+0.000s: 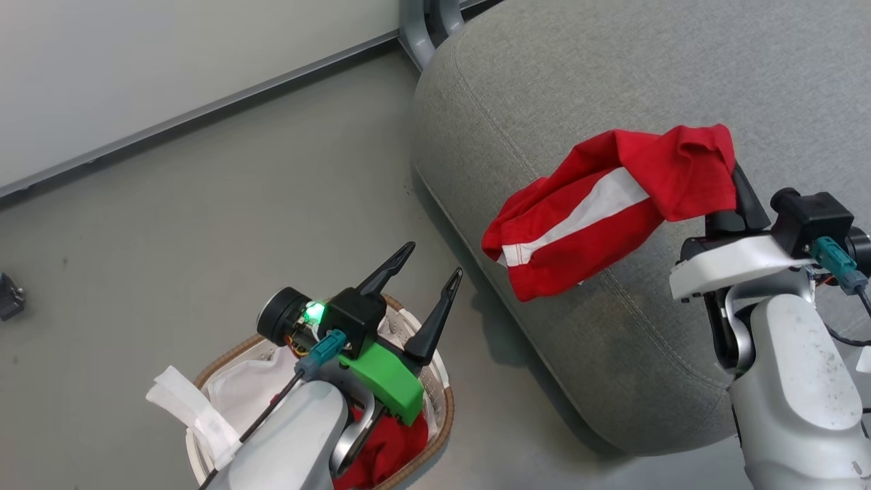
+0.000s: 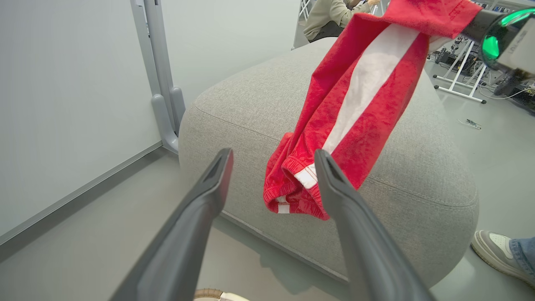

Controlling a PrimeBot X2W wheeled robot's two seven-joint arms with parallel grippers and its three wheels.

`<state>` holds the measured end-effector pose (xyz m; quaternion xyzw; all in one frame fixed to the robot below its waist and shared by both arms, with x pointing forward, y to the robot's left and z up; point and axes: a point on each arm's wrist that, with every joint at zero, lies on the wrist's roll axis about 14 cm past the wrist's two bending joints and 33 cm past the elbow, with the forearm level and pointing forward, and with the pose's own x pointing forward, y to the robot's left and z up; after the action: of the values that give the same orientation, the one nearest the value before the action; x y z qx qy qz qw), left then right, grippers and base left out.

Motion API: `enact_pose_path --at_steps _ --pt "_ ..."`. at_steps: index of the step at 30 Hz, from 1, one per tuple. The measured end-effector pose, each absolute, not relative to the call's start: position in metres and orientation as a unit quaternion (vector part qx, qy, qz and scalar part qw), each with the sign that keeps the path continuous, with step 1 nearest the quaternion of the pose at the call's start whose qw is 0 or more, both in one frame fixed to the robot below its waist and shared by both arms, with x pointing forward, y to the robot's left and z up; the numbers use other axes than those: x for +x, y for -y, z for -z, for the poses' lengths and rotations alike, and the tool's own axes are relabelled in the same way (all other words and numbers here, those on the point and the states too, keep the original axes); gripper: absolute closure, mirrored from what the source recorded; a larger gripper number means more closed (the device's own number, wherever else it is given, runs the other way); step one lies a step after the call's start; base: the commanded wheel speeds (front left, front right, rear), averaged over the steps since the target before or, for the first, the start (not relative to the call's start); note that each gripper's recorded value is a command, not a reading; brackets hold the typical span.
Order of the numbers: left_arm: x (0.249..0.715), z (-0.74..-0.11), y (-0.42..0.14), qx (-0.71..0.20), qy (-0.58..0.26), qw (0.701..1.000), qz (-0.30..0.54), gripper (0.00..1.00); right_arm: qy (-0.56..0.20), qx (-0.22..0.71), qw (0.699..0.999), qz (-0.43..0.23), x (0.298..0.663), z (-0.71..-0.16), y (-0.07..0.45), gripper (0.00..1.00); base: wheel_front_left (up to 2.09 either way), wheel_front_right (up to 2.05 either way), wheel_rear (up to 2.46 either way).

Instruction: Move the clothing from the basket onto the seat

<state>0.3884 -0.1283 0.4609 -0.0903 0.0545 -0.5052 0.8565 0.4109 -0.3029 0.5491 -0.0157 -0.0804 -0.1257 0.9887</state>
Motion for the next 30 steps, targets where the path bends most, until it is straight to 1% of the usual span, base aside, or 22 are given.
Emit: enact_pose_path --at_steps 5,12,17,20,24,26,28,30 --pt "0.394 -0.457 0.130 -0.095 -0.054 0.855 0.507 0.00 0.094 -0.036 0.988 0.118 0.435 -0.561 0.302 1.00 0.00 0.00 0.00" --pt "0.406 -0.455 0.121 -0.101 -0.049 0.862 0.495 0.00 0.165 -0.092 0.975 0.114 0.489 -0.622 0.313 1.00 0.00 0.00 0.00" --pt "0.413 -0.453 0.108 -0.103 -0.047 0.870 0.480 0.00 0.197 -0.153 0.961 0.120 0.523 -0.665 0.338 1.00 0.00 0.00 0.00" --pt "0.416 -0.452 0.099 -0.106 -0.045 0.876 0.469 0.00 0.206 -0.166 0.955 0.134 0.541 -0.681 0.357 1.00 0.00 0.00 0.00" --pt "0.419 -0.446 0.086 -0.105 -0.049 0.884 0.453 0.00 0.181 -0.170 0.955 0.165 0.561 -0.677 0.389 1.00 0.00 0.00 0.00" --pt "0.421 -0.443 0.080 -0.105 -0.051 0.887 0.447 0.00 0.158 -0.146 0.958 0.187 0.567 -0.661 0.406 1.00 0.00 0.00 0.00" --pt "0.426 -0.442 0.073 -0.109 -0.051 0.893 0.434 0.00 0.129 -0.120 0.963 0.205 0.574 -0.633 0.417 1.00 0.00 0.00 0.00" --pt "0.429 -0.440 0.068 -0.114 -0.052 0.896 0.425 0.00 0.098 -0.113 0.966 0.212 0.580 -0.606 0.422 1.00 0.00 0.00 0.00"
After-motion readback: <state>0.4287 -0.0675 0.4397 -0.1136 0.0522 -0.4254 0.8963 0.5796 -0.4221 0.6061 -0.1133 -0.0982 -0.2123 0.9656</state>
